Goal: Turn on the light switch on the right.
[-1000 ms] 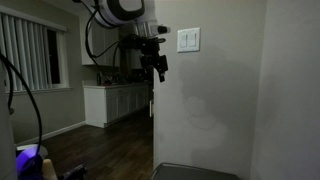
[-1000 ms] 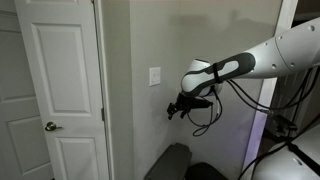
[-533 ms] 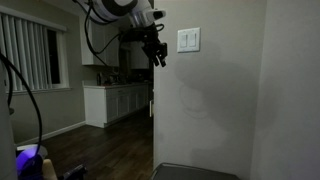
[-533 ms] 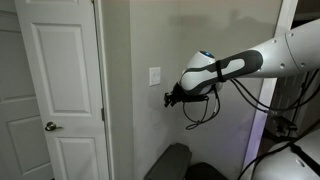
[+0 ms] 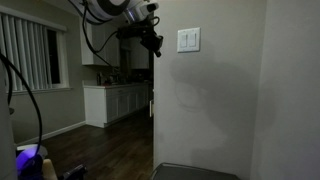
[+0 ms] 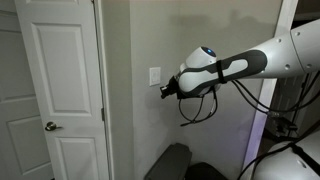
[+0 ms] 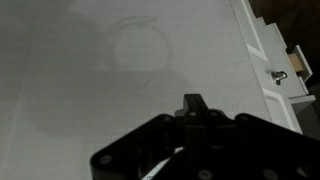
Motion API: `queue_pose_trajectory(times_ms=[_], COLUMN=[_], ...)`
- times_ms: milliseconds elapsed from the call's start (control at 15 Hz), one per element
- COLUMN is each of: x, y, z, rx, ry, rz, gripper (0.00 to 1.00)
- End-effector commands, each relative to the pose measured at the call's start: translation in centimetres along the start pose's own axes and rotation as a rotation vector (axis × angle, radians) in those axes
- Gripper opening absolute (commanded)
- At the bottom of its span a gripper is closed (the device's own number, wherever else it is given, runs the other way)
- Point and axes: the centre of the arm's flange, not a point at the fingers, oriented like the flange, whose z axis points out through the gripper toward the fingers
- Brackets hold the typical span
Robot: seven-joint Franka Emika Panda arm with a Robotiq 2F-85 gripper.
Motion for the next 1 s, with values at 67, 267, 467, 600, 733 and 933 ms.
queue_pose_trajectory(times_ms=[67, 267, 467, 600, 733, 933], x=[2.6, 5.0, 7.7, 10.3, 12.9, 15.9], y=[0.2, 1.1, 2.1, 3.1, 4.1, 5.2], z=[0.7, 1.1, 1.2, 1.6, 2.1, 3.1], rx=[-0.030, -0.055, -0.070, -0.074, -0.075, -0.075], ry=[0.073, 0.099, 0.133, 0.152, 0.171, 0.188], rz=[-0.005, -0.003, 0.008, 0.018, 0.029, 0.048], gripper=[0.00, 0.00, 0.00, 0.00, 0.00, 0.00])
